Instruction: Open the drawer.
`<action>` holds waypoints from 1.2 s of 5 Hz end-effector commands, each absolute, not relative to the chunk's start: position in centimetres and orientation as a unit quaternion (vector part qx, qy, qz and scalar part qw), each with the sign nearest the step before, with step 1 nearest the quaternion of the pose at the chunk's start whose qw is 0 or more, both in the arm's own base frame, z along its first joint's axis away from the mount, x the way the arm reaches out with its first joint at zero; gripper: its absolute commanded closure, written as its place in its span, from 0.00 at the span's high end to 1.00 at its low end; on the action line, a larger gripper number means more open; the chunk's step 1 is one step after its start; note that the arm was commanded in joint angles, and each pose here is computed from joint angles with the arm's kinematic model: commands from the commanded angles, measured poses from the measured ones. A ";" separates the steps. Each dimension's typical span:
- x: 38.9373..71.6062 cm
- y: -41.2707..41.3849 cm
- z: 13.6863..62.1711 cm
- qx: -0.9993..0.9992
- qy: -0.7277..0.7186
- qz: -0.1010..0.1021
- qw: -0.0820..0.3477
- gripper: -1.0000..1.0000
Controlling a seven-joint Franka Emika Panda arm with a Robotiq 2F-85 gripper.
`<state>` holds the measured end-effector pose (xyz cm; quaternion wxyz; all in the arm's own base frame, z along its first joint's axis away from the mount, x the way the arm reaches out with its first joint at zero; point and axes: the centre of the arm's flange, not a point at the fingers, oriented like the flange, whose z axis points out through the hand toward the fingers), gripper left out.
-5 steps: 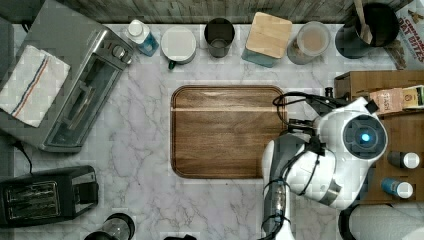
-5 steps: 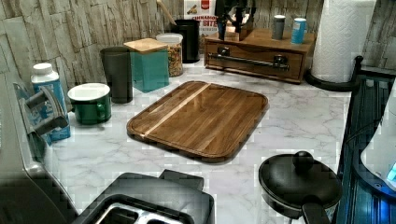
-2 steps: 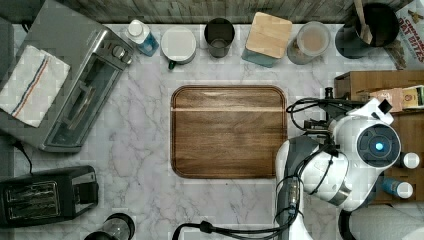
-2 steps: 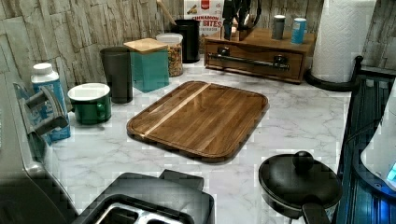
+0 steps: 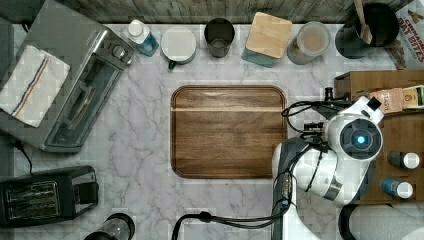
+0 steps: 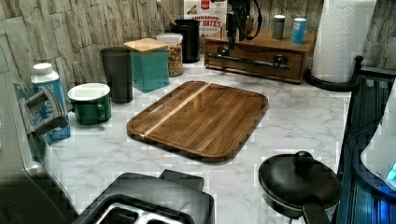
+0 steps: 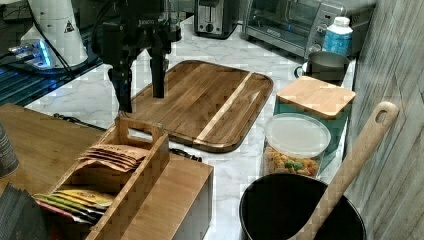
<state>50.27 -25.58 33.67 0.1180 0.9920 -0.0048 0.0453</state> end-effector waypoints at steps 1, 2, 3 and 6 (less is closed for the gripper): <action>48.1 -28.3 31.9 0.990 -0.070 0.072 0.098 1.00; 48.3 -28.9 30.1 0.991 -0.072 0.064 0.093 1.00; 48.7 -30.3 28.0 0.993 -0.068 0.042 0.083 1.00; 47.7 -25.0 25.9 0.988 -0.107 0.075 0.081 1.00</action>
